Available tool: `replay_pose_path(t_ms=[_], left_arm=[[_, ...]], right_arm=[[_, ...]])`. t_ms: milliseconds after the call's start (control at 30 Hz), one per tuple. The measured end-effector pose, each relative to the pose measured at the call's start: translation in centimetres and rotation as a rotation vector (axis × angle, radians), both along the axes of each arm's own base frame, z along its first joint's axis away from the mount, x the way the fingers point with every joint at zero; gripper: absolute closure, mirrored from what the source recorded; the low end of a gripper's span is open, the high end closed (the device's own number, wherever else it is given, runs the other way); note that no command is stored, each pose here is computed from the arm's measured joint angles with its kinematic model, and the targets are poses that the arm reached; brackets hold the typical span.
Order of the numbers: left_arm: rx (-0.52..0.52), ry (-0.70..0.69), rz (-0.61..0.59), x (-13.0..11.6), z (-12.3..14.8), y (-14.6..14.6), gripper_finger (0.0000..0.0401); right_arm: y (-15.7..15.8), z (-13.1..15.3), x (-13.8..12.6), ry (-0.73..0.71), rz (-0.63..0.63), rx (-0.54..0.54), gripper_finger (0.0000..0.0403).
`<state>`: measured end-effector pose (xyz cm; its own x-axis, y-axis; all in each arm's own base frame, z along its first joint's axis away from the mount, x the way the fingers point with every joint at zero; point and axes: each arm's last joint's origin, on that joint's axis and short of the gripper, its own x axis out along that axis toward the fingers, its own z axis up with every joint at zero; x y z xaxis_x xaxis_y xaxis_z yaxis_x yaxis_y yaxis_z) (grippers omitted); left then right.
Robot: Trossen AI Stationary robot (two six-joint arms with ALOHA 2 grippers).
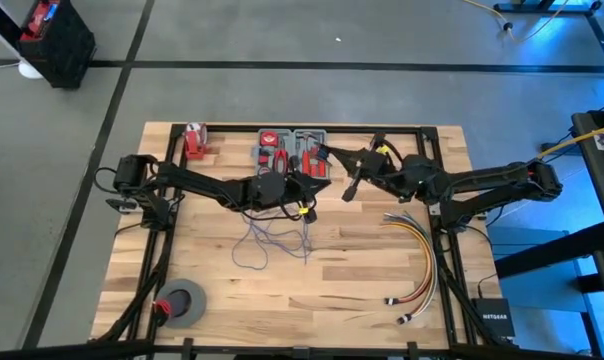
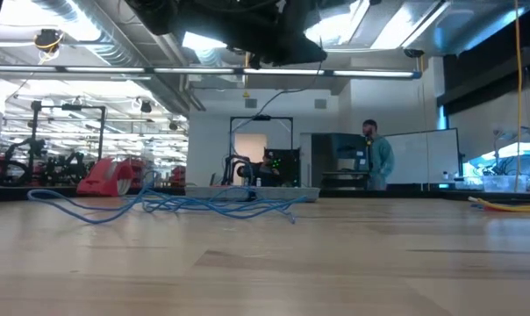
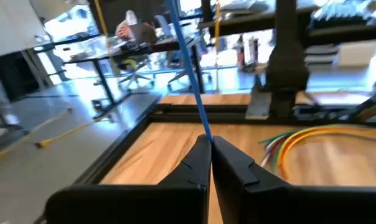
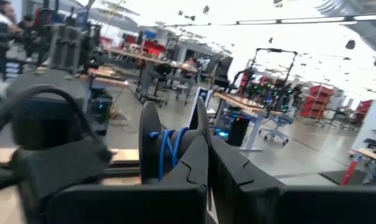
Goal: Coil cords
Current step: Coil the blue wire into the black spool
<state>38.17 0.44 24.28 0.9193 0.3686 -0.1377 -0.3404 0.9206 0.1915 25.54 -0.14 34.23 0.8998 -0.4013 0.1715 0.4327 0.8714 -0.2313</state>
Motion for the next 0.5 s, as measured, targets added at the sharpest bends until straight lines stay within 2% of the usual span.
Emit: replay_pose_path(t_ms=[133,333,500], left_arm=[[0.079,0.073,0.072,-0.2,-0.3,0.3,0.0399],[0.228,0.248,0.207,-1.7,0.3,0.5,0.0399],[0.297,0.292,0.282,-4.0,3.0,0.2,0.0399]], right_arm=[[1.1,1.0,-0.2,0.051,0.033,-0.003,0.0398],[2.8,0.7,-0.8,0.248,0.068,-0.019,0.0398],[4.0,-0.5,-1.3,0.394,0.077,-0.028,0.0398]])
